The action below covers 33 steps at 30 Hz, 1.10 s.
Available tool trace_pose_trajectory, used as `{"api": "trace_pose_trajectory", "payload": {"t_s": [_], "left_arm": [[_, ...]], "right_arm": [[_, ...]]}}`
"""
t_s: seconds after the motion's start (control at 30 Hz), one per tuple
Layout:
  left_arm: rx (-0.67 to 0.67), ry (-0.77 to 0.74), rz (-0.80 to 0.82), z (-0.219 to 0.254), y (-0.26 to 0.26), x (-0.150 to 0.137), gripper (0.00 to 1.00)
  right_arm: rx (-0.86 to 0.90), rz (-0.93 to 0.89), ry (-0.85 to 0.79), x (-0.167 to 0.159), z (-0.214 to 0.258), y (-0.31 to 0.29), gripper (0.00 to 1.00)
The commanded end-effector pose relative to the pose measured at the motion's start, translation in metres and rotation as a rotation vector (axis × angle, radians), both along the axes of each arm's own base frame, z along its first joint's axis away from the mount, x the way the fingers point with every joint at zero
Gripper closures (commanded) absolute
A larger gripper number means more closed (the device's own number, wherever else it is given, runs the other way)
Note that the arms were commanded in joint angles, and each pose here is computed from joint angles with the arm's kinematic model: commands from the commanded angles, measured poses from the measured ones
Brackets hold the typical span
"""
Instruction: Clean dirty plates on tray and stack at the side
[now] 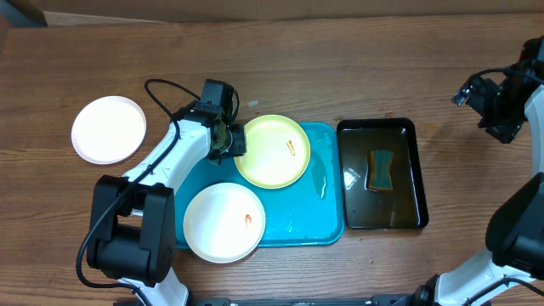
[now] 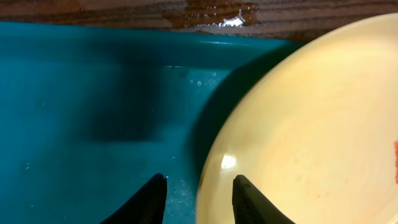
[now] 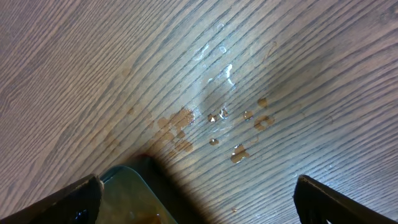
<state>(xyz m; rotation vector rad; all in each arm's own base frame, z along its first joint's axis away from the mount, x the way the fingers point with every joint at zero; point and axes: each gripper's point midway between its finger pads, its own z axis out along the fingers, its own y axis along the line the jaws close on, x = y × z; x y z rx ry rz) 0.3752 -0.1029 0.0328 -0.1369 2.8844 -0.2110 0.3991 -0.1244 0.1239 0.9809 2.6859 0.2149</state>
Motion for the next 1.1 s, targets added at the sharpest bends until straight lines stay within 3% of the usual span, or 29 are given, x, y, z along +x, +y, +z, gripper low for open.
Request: {"api": "trace_pose_trajectory", "payload": {"t_s": [0.0, 0.13, 0.27, 0.37, 0.5, 0.6, 0.73, 0.87, 1.07], "left_arm": [[0.019, 0.012, -0.01, -0.01, -0.002, -0.007, 0.63], [0.019, 0.005, -0.017, -0.016, -0.004, -0.009, 0.67], [0.018, 0.005, -0.018, -0.017, -0.004, -0.009, 0.79], [0.02, 0.01, -0.018, -0.017, -0.004, -0.011, 0.79], [0.019, 0.011, -0.019, -0.017, -0.004, -0.011, 0.79], [0.02, 0.013, -0.019, -0.017, -0.004, -0.011, 0.79], [0.019, 0.011, -0.019, -0.017, -0.004, -0.011, 0.8], [0.017, 0.005, -0.019, -0.016, -0.005, -0.009, 0.85], [0.005, 0.007, -0.022, -0.016, -0.007, -0.01, 0.84]], "right_arm": [[-0.002, 0.01, -0.019, 0.003, 0.005, 0.003, 0.0], [-0.003, 0.01, -0.019, 0.003, 0.005, 0.003, 0.0], [-0.031, 0.01, -0.095, 0.02, 0.012, -0.004, 0.0], [-0.007, -0.008, -0.157, 0.034, 0.018, -0.002, 0.0], [0.157, 0.068, -0.219, 0.041, 0.029, 0.029, 0.0], [0.301, 0.137, -0.24, 0.039, 0.037, 0.059, 0.19], [0.286, 0.212, -0.098, 0.015, 0.023, 0.092, 0.22], [0.101, 0.277, 0.123, -0.018, 0.001, 0.117, 0.21], [-0.114, 0.304, 0.296, -0.05, -0.022, 0.138, 0.21]]}}
